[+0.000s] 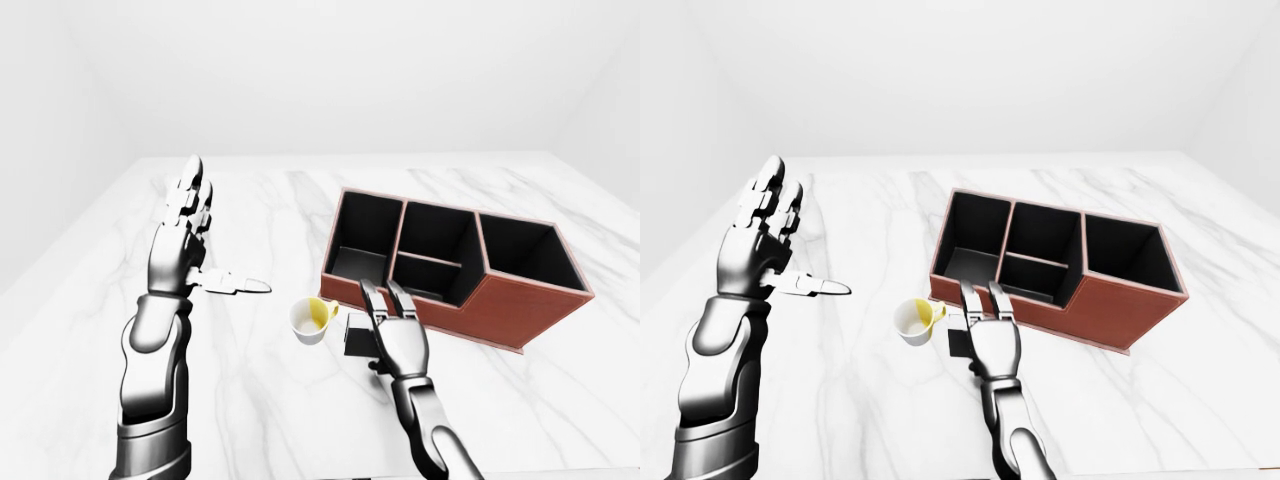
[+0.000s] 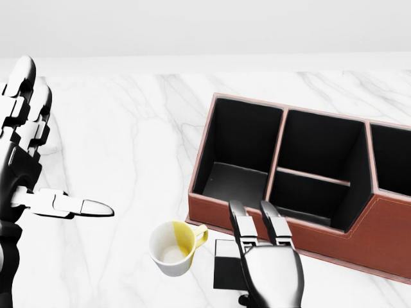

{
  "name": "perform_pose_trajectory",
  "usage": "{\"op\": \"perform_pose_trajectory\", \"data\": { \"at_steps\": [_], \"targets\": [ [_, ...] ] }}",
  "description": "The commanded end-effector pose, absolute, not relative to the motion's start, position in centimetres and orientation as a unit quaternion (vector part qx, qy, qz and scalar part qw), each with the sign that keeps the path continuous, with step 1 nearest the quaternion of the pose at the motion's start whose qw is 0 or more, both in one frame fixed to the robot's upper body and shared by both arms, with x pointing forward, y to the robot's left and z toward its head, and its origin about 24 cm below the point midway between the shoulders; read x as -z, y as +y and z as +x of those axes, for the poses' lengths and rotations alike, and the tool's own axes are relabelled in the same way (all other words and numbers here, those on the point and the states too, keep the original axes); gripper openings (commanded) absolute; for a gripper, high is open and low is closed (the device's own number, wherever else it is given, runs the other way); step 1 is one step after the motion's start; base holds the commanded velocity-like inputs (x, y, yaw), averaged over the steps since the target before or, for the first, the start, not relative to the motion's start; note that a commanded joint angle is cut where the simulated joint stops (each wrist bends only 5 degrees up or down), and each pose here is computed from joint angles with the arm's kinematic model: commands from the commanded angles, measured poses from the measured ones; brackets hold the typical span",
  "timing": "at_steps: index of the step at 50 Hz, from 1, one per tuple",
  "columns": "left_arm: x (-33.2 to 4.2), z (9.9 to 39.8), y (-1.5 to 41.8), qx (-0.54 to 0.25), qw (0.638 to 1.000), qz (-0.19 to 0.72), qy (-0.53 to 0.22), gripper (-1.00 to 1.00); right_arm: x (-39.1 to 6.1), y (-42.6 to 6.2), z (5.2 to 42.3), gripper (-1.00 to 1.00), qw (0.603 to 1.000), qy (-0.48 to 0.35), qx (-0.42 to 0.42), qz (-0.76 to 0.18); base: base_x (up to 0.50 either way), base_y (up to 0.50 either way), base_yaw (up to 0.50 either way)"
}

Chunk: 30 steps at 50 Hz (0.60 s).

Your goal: Pick up the book and place it in the caddy.

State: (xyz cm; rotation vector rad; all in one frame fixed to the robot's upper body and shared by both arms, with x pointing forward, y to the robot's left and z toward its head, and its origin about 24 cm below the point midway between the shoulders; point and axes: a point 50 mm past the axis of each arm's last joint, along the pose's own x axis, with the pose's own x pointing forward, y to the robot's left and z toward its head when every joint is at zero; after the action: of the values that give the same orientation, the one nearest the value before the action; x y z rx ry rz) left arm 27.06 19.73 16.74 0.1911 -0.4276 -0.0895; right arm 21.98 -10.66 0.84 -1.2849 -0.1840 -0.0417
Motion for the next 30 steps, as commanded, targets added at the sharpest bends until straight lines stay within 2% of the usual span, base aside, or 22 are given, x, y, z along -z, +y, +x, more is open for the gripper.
{"op": "perform_pose_trajectory", "data": {
  "at_steps": [1, 6, 13, 22, 23, 25, 28, 30],
  "targets": [
    [-16.9, 26.9, 19.7, 0.045, 0.971, 0.097, -0.216, 1.0, 0.4, -10.7, 21.9, 0.73, 0.793, -0.078, 0.016, -0.604, 0.0, 0.0, 0.0],
    [-17.0, 26.8, 19.6, 0.046, 0.97, 0.097, -0.219, 1.0, 1.0, -10.8, 22.2, 0.72, 0.793, -0.071, 0.016, -0.604, 0.0, 0.0, 0.0],
    [-16.8, 26.9, 19.6, 0.046, 0.971, 0.096, -0.214, 1.0, 1.6, -11.1, 22.9, 0.44, 0.793, -0.059, 0.017, -0.606, 0.0, 0.0, 0.0],
    [-16.6, 26.9, 19.7, 0.045, 0.972, 0.095, -0.211, 1.0, 2.0, -11.1, 23.2, 0.44, 0.79, -0.049, 0.012, -0.611, 0.0, 0.0, 0.0],
    [-16.6, 26.9, 19.7, 0.045, 0.972, 0.095, -0.21, 1.0, 2.2, -11.1, 23.3, 0.36, 0.789, -0.048, 0.013, -0.612, 0.0, 0.0, 0.0],
    [-16.6, 26.9, 19.8, 0.045, 0.972, 0.094, -0.209, 1.0, 2.6, -11.2, 23.5, 0.05, 0.788, -0.045, 0.013, -0.614, 0.0, 0.0, 0.0],
    [-16.4, 26.9, 19.8, 0.044, 0.973, 0.094, -0.206, 1.0, 2.7, -11.3, 23.4, -0.93, 0.786, -0.044, 0.011, -0.616, 0.0, 0.0, 0.0],
    [-16.4, 26.9, 19.8, 0.044, 0.973, 0.093, -0.206, 1.0, 2.8, -11.3, 23.3, -1.0, 0.784, -0.045, 0.009, -0.619, 0.0, 0.0, 0.0]
  ]
}}
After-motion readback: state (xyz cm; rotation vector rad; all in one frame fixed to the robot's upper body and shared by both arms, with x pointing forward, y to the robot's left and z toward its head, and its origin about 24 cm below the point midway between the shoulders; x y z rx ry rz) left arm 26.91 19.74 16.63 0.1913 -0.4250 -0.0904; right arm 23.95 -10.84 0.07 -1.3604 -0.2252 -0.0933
